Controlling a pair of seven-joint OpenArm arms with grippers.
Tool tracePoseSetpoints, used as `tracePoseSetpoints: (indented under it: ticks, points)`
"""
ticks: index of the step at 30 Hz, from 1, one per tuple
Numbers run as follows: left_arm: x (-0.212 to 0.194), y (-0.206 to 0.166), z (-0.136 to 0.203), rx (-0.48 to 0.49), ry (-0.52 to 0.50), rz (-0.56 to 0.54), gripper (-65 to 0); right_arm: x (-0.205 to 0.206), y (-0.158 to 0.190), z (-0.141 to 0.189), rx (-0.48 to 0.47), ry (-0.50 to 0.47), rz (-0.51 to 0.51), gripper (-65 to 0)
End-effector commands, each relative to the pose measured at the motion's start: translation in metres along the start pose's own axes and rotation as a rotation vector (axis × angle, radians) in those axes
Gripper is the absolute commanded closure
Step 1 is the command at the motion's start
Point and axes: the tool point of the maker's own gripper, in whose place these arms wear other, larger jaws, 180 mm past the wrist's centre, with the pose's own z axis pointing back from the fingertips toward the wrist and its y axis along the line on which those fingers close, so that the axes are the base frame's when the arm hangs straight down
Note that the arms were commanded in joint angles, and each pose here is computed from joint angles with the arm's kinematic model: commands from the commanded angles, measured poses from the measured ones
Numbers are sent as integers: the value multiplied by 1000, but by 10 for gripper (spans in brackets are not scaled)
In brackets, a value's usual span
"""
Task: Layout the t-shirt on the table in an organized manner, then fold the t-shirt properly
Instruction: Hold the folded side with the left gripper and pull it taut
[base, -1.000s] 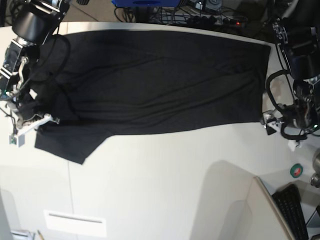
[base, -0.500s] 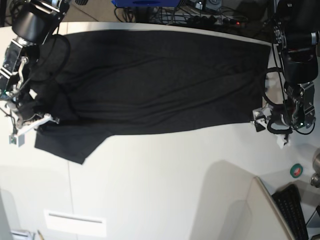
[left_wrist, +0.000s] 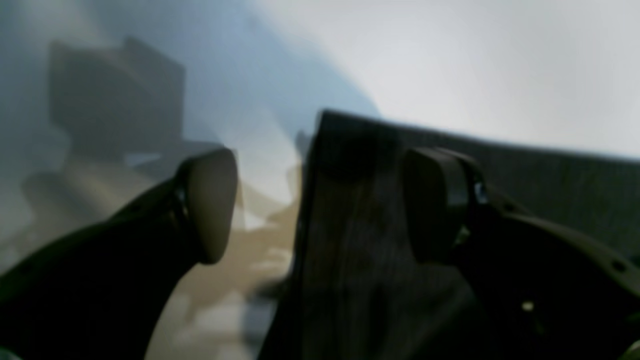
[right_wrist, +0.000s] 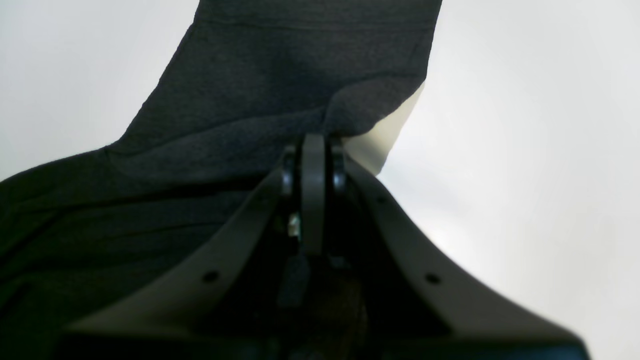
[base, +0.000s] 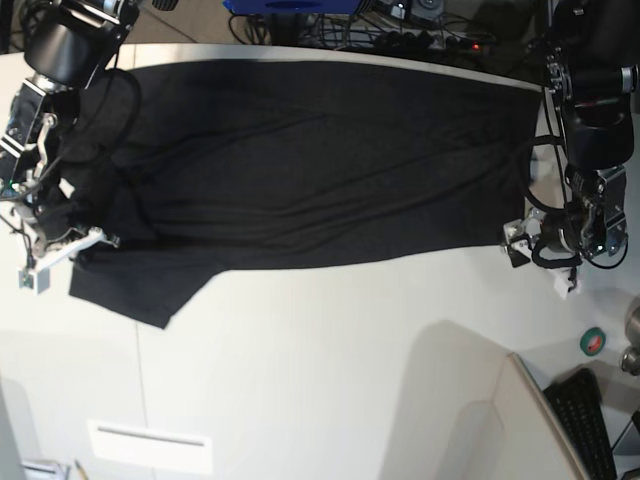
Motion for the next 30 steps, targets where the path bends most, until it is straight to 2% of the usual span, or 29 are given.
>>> tracePoseSetpoints:
  ticks: [1, 26, 28, 30]
  points:
    - [11, 7, 4, 9, -10, 12, -494, 22, -1, 4, 4, -62, 12, 0]
    - [-4, -4, -6, -14, 19, 22, -490, 21, -1, 4, 3, -61, 12, 0]
    - [-4, -4, -6, -14, 19, 22, -457, 21, -1, 4, 3, -61, 12, 0]
    - [-4, -4, -6, -14, 19, 22, -392, 21, -1, 4, 2, -61, 11, 0]
